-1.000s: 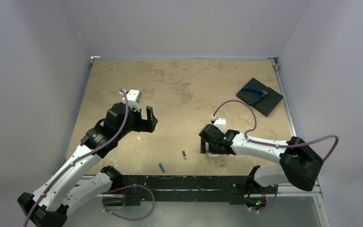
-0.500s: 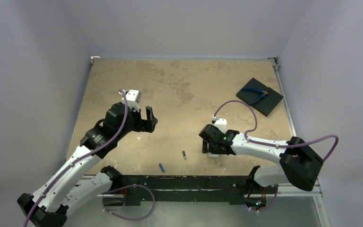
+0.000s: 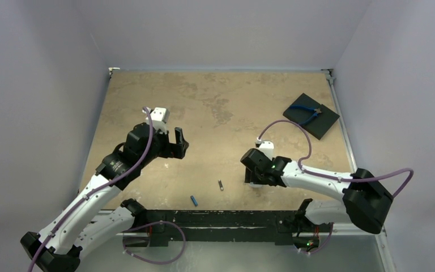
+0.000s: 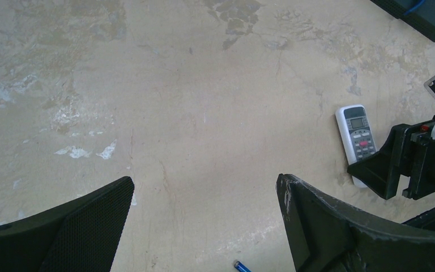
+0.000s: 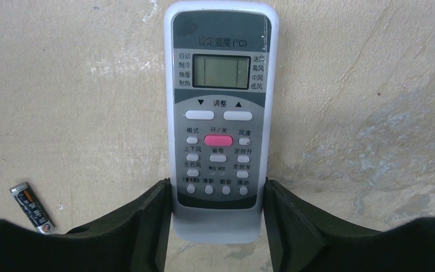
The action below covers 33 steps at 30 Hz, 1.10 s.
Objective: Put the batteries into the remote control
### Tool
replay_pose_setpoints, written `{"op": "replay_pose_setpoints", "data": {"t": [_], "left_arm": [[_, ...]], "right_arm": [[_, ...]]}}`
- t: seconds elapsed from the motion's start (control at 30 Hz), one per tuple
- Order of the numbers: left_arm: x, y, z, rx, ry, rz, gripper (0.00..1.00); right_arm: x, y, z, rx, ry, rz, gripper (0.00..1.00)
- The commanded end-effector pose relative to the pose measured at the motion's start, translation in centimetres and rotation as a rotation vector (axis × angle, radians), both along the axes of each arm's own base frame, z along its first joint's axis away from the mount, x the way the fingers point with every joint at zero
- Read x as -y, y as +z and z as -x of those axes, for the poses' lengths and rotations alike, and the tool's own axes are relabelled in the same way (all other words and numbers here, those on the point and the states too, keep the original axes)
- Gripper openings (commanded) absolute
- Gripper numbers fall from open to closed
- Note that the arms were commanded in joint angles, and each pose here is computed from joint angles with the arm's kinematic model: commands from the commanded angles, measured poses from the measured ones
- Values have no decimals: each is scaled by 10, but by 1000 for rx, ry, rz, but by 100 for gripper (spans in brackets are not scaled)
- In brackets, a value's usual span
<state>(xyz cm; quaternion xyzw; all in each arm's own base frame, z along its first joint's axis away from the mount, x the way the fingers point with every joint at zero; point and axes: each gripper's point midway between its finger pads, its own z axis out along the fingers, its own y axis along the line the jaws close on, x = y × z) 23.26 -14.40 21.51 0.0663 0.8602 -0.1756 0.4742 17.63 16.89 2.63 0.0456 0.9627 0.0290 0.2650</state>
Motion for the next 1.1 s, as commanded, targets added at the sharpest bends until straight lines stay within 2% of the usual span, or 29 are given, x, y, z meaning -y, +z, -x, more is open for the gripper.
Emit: {"op": "replay_pose_setpoints", "data": {"t": [0.0, 0.07, 0.53, 1.07], "left_arm": [[0, 2, -1, 13, -1, 3, 99], [1, 1, -1, 11, -1, 3, 99], [17, 2, 5, -2, -80, 52, 99], [62, 21, 44, -123, -346, 223, 99]], "right_arm": [[-8, 9, 0, 22, 12, -56, 9], [-11, 12, -1, 26, 22, -74, 0], [-51, 63, -5, 138, 288, -187, 0], [-113, 126, 13, 295, 740, -223, 0]]}}
